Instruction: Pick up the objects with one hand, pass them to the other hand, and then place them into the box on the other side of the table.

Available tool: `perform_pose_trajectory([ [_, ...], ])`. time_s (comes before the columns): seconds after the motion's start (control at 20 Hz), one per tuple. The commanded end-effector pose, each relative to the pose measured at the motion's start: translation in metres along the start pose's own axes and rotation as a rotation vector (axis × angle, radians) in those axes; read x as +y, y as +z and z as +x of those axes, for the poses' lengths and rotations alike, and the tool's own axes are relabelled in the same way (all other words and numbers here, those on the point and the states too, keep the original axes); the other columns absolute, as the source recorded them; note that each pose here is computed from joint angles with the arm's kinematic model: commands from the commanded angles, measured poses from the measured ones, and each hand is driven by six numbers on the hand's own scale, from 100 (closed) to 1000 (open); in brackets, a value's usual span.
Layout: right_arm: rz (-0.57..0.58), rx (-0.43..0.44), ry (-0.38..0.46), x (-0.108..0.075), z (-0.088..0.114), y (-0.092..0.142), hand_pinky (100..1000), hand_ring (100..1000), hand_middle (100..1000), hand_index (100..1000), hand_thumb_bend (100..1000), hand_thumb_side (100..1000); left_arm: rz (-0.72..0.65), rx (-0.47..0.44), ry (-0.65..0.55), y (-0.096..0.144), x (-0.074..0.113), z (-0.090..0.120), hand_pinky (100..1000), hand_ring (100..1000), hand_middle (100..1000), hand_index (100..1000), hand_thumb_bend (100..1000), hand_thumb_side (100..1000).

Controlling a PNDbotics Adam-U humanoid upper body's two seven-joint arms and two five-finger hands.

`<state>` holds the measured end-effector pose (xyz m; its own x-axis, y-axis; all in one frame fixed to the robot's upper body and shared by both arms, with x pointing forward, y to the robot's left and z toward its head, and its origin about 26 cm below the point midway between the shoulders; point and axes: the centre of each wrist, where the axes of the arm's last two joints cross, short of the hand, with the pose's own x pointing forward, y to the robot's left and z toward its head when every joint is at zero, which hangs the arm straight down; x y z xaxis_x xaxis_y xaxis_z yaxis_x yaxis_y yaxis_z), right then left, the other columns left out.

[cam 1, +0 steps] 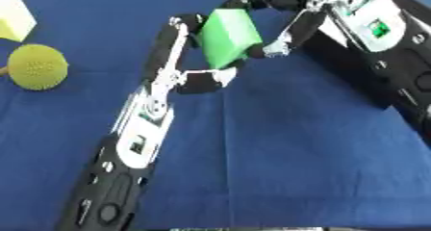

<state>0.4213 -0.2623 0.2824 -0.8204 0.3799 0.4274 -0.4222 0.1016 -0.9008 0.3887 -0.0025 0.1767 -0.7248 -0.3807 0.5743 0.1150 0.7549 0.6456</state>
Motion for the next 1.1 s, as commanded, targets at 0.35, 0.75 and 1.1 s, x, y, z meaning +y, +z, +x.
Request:
perform_pose_trajectory([
  [0.35,-0.02,-0.023,-0.034,-0.0146,0.0082,0.0107,853,1000,573,615,179,241,0.012,-0.019,0.003,-0.0044,0.0014,0.0069,575,605,466,534,179,191],
  [0.75,-0.019,-0.027,-0.031,-0.0149,0.0087,0.0118,840,1000,521,561,200,204,0.03,-0.011,0.006,-0.0042,0.0011,0.0061,583,617,494,633,372,246],
  [1.1,-0.021,-0.021,-0.026,-0.0156,0.0084,0.014,837,1000,511,547,222,168,0.051,-0.005,-0.007,-0.0038,0.0018,0.0047,611,683,573,753,669,358],
])
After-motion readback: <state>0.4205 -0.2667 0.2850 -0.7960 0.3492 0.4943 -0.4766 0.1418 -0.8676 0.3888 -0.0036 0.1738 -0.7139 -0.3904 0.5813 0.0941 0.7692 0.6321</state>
